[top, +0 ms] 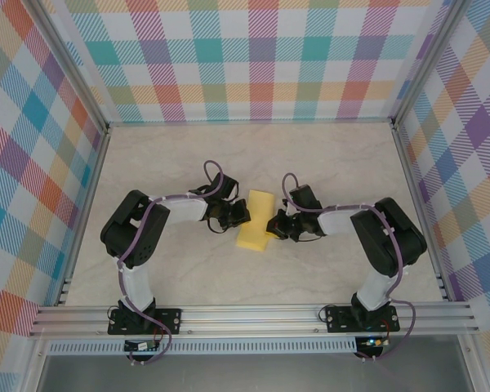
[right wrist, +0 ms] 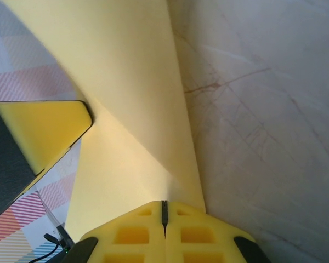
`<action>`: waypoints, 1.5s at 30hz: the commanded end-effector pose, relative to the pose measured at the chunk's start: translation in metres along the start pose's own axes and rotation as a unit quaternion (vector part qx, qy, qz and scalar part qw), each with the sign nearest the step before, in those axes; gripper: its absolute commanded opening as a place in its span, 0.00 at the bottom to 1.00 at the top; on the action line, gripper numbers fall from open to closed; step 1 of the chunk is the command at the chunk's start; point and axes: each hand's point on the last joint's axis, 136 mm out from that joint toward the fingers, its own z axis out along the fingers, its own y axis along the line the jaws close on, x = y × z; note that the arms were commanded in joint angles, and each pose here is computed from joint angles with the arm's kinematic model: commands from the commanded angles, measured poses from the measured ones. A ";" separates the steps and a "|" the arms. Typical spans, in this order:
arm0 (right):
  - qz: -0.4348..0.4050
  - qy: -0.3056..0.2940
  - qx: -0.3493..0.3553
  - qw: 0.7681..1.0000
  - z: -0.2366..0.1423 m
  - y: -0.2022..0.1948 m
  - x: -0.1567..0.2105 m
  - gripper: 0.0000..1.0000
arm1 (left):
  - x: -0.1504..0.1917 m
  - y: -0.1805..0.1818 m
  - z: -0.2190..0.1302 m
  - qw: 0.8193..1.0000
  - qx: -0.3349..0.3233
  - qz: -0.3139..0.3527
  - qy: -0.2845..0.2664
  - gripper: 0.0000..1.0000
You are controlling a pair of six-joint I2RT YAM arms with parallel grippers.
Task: Fold a paper plane with a square sheet of paper (pick it up from the middle)
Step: Fold the square sheet of paper in half at the center of the table.
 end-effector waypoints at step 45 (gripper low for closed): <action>-0.050 0.022 -0.041 0.998 0.009 -0.018 0.044 0.04 | 0.024 0.028 0.011 0.999 -0.042 -0.005 0.031 0.00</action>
